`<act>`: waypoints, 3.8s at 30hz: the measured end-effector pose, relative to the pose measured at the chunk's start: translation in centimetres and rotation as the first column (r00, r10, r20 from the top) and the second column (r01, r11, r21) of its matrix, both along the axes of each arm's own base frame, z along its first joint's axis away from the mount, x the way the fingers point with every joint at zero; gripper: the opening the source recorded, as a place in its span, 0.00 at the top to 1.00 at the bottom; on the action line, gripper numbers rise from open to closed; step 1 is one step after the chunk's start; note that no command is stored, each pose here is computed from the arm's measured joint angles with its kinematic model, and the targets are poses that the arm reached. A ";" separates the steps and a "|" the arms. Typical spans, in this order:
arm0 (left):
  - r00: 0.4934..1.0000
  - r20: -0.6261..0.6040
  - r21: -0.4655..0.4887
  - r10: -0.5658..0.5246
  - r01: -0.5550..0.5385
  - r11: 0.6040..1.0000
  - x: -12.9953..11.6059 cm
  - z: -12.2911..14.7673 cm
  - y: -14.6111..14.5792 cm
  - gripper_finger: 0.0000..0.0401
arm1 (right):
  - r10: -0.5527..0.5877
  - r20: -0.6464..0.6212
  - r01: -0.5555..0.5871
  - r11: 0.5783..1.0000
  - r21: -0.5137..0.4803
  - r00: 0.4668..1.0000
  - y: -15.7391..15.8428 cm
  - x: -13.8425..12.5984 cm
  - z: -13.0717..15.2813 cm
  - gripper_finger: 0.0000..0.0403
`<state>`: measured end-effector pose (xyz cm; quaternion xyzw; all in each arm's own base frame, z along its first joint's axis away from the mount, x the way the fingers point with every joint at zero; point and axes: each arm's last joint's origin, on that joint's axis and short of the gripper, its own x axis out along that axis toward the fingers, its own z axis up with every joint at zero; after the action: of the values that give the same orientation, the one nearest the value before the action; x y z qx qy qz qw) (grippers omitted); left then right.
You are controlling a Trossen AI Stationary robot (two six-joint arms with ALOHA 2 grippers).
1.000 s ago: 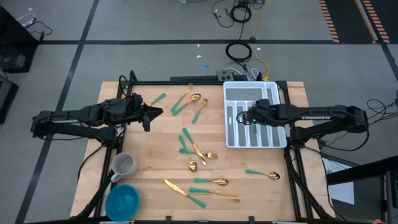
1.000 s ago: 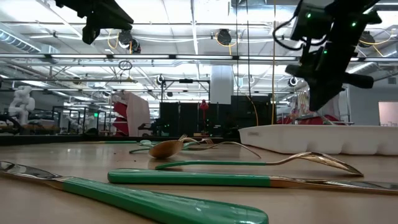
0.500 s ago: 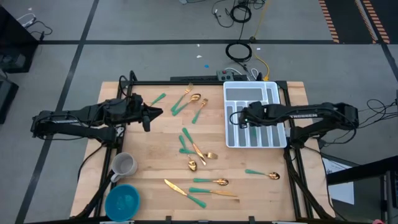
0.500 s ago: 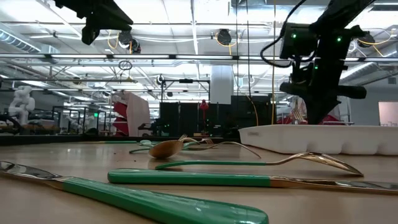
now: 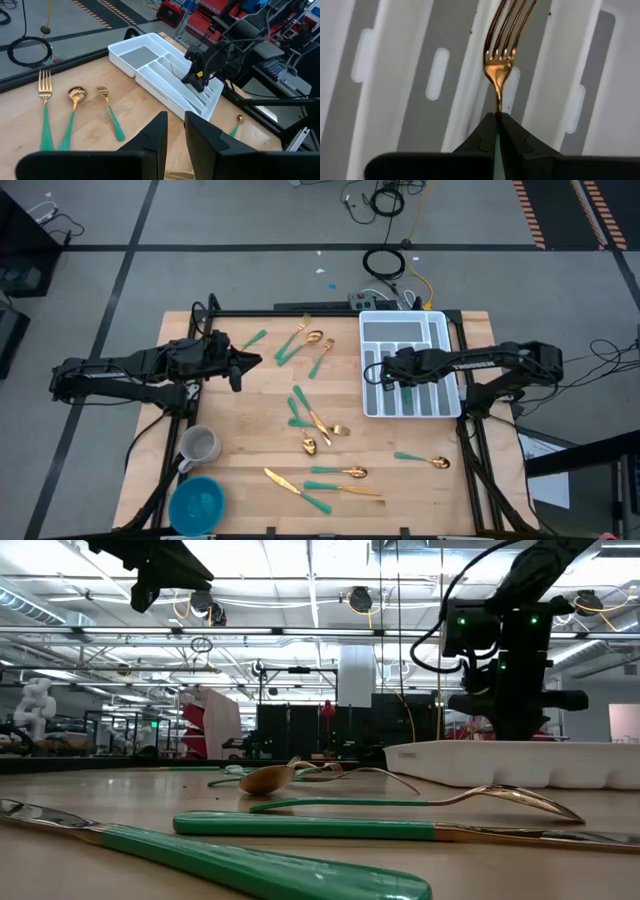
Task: Sort silverware
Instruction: Put the bottom green fork into the white cutlery tray, then put the middle green table knife into the white cutlery tray
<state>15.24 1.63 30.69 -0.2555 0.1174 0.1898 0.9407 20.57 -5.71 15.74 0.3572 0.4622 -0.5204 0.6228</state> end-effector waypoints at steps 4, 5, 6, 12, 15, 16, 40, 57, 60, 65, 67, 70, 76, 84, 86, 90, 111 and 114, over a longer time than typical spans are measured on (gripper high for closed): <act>1.000 0.000 0.000 0.000 0.000 1.000 0.0 0.0 0.0 0.82 | 0.001 0.000 -0.001 1.000 0.012 1.000 0.0 0.0 -0.1 0.95; 1.000 0.000 0.000 0.000 0.000 1.000 0.0 0.0 0.0 0.82 | 0.001 0.002 -0.001 1.000 0.012 1.000 0.0 0.0 -0.1 0.94; 1.000 0.000 0.001 0.000 0.000 1.000 0.0 0.0 0.0 0.82 | 0.003 0.004 -0.003 1.000 0.016 1.000 0.0 0.0 -0.1 0.93; 1.000 0.000 0.001 0.000 0.000 1.000 0.0 0.0 0.0 0.82 | 0.006 0.005 -0.006 1.000 0.020 1.000 0.1 0.0 -0.1 0.84; 1.000 0.000 0.001 0.000 0.000 1.000 0.0 0.0 0.0 0.82 | 0.003 0.001 -0.003 1.000 0.017 1.000 0.1 0.0 -0.1 0.80; 1.000 0.000 0.001 0.000 0.000 1.000 0.0 0.0 0.0 0.82 | 0.003 -0.004 -0.003 1.000 0.003 1.000 0.0 0.0 -0.1 0.79; 0.999 -0.051 -0.004 -0.001 0.000 1.000 -0.2 -0.5 0.0 0.82 | 0.694 0.112 -0.700 0.684 0.203 0.711 7.3 -1.7 7.5 0.69; 0.998 -0.060 -0.006 0.000 0.000 1.000 -0.2 -0.5 0.0 0.82 | 0.700 0.016 -0.661 0.666 0.344 0.714 16.8 -2.7 4.5 0.69; 0.998 -0.059 -0.005 0.000 -0.001 1.000 -0.2 -0.5 0.0 0.82 | 0.723 0.005 -0.671 0.639 0.375 0.691 18.2 -3.3 4.1 0.69; 0.998 -0.060 -0.005 0.000 0.000 1.000 -0.2 -0.5 0.0 0.82 | 0.766 -0.004 -0.704 0.592 0.393 0.642 19.8 -4.1 3.6 0.69; 0.998 -0.060 -0.005 0.000 0.000 1.000 -0.2 -0.5 0.0 0.82 | 0.779 0.019 -0.722 0.572 0.389 0.627 20.1 -4.1 3.6 0.69; 0.998 -0.059 -0.005 0.000 0.000 1.000 -0.2 -0.5 0.0 0.82 | 0.799 0.043 -0.749 0.542 0.380 0.600 20.5 -4.1 3.6 0.69; 0.998 -0.060 -0.003 -0.001 0.001 1.000 -0.2 -0.5 0.0 0.82 | 0.803 0.041 -0.750 0.536 0.388 0.595 20.4 -4.5 2.5 0.69; 0.998 -0.065 0.012 -0.007 0.007 1.000 -0.2 -0.5 0.0 0.82 | 0.776 0.141 -0.770 0.554 0.316 0.615 20.3 -3.4 1.9 0.64; 0.998 -0.065 0.012 -0.007 0.007 1.000 -0.2 -0.5 0.0 0.82 | 0.754 0.167 -0.766 0.588 0.260 0.635 19.7 -2.4 2.1 0.64; 0.998 -0.065 0.012 -0.006 0.007 1.000 -0.2 -0.5 0.0 0.82 | 0.696 0.203 -0.724 0.673 0.150 0.689 17.5 0.1 2.9 0.64; 0.998 -0.065 0.012 -0.006 0.007 1.000 -0.2 -0.5 0.0 0.82 | 0.749 0.320 -0.738 0.649 -0.182 0.580 6.7 20.3 5.7 0.64; 0.998 -0.065 0.012 -0.006 0.007 1.000 -0.2 -0.5 0.0 0.82 | 0.764 0.262 -0.761 0.634 -0.139 0.589 6.2 22.0 5.3 0.64</act>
<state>15.04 1.62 30.15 -0.2430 0.1475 0.1956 0.9386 42.61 0.54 21.04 0.1951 0.4684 -0.1468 0.8491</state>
